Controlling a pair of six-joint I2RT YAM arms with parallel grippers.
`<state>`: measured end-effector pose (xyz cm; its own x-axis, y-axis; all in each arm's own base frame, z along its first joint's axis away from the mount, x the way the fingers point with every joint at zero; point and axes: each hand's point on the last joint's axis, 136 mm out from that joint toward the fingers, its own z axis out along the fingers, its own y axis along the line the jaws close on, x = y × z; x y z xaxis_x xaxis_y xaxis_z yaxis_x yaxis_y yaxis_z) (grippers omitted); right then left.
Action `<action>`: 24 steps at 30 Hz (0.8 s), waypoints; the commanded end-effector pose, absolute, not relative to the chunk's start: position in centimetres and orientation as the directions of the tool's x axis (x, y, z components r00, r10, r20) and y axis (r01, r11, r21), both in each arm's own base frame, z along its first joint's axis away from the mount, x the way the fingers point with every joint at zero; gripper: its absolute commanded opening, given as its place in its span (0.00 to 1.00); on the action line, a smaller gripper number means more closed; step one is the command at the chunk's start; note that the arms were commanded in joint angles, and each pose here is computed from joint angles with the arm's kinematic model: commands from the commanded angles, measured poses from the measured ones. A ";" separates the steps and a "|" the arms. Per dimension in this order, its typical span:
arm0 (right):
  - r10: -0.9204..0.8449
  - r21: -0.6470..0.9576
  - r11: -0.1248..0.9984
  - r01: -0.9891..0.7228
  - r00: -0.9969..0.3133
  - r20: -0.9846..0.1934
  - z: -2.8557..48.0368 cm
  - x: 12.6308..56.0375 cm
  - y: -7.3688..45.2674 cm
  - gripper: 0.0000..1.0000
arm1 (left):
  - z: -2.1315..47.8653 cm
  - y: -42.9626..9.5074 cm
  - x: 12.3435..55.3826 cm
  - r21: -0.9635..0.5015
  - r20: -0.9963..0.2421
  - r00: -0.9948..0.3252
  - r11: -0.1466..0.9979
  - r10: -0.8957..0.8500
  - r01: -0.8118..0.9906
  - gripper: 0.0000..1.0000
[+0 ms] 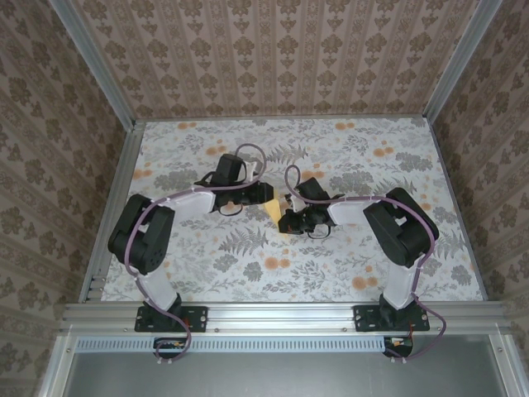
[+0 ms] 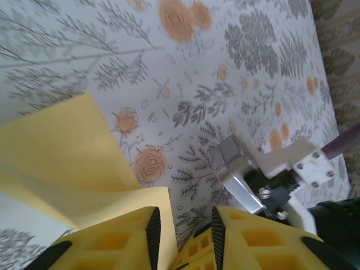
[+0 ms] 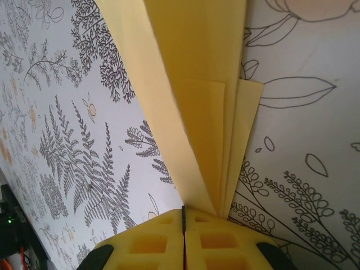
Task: Fold a paper plane with a square sheet of paper (pick it up from the middle)
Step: Fold the wing for the fifth time at the center of the table.
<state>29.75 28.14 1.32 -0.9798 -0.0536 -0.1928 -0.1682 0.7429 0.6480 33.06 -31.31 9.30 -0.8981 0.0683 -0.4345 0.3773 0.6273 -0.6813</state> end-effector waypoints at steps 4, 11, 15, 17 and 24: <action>-0.026 0.586 0.808 -0.065 -0.997 -0.075 -2.2 28.1 26.2 0.07 | 7.1 -31.9 32.6 -0.654 -0.465 -0.875 0.612 0.136 0.444 0.28; -0.015 0.581 0.812 -0.050 -0.998 -0.064 -2.4 28.1 26.0 0.07 | 5.5 -31.7 32.2 -0.644 -0.471 -0.868 0.610 0.158 0.461 0.22; -0.010 0.580 0.814 -0.039 -0.998 -0.054 -2.6 28.0 25.8 0.07 | 4.9 -31.6 32.3 -0.634 -0.480 -0.861 0.613 0.167 0.472 0.15; -0.009 0.579 0.815 -0.036 -0.999 -0.049 -2.6 27.9 25.8 0.07 | 4.5 -31.4 32.5 -0.629 -0.482 -0.860 0.618 0.166 0.472 0.14; -0.012 0.576 0.817 -0.033 -0.999 -0.041 -2.6 27.7 25.7 0.07 | 3.0 -30.7 33.3 -0.630 -0.472 -0.868 0.629 0.154 0.455 0.13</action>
<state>29.69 28.12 1.27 -0.9856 -0.0390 -0.1647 -0.1404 0.7321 0.6666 33.09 -30.98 3.84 -0.8802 0.1392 -0.4537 0.4300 0.6384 -0.6383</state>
